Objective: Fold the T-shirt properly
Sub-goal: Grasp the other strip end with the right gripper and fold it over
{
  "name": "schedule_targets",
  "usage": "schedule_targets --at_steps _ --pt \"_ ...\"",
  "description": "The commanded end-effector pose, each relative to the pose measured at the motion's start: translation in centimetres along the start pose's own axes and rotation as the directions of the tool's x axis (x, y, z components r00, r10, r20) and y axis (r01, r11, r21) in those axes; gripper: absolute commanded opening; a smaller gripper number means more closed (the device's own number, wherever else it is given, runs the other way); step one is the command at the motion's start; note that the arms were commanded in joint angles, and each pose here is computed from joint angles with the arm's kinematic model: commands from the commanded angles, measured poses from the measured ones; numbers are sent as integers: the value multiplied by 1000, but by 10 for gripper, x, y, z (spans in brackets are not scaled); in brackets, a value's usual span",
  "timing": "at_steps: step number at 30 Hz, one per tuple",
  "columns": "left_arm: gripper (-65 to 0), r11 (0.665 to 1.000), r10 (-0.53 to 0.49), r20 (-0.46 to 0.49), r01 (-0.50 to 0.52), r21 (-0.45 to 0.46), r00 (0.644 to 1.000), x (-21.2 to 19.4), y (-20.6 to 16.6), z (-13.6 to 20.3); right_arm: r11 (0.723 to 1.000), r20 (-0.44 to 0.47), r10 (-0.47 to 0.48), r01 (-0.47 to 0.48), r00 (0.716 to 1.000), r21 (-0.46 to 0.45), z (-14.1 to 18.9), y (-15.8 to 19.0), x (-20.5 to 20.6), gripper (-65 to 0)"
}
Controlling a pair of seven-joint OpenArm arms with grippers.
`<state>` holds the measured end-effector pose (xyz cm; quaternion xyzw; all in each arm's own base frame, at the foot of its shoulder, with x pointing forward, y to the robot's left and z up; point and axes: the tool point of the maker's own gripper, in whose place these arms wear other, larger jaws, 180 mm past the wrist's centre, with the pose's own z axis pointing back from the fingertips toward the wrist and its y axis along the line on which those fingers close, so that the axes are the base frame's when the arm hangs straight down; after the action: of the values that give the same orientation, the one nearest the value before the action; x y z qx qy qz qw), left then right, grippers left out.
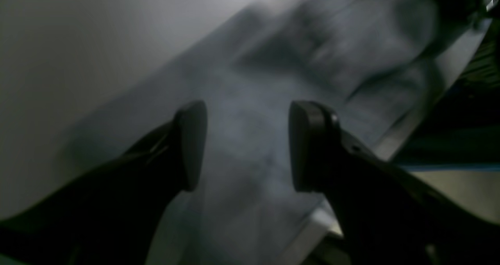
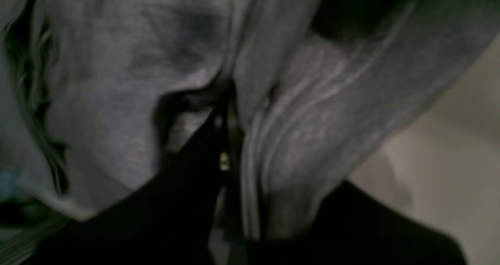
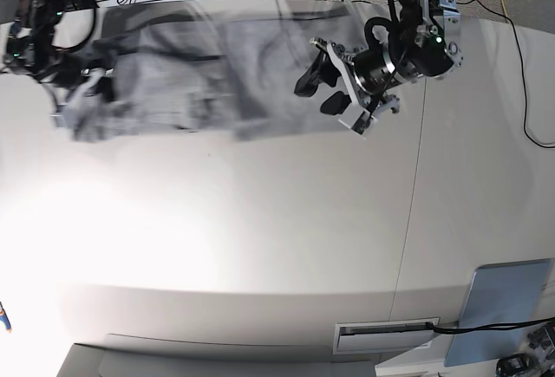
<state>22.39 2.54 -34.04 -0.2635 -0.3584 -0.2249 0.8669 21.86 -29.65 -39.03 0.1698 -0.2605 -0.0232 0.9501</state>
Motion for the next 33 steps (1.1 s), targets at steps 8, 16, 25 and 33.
schedule_targets --at_steps 8,16,25,33 --pt "-307 962 -9 -5 10 274 1000 -17 46 7 970 137 243 -241 960 -26 43 64 61 -650" --pt "-307 970 89 -47 -76 230 995 -65 52 -22 914 205 390 -405 897 34 16 172 55 -650" --pt "-307 982 84 -23 -78 173 996 -57 44 -26 860 167 449 -476 878 186 -30 275 11 -650" --pt "-307 982 87 -45 -78 172 995 -61 44 -26 843 188 469 -501 863 196 -39 318 -2 -650"
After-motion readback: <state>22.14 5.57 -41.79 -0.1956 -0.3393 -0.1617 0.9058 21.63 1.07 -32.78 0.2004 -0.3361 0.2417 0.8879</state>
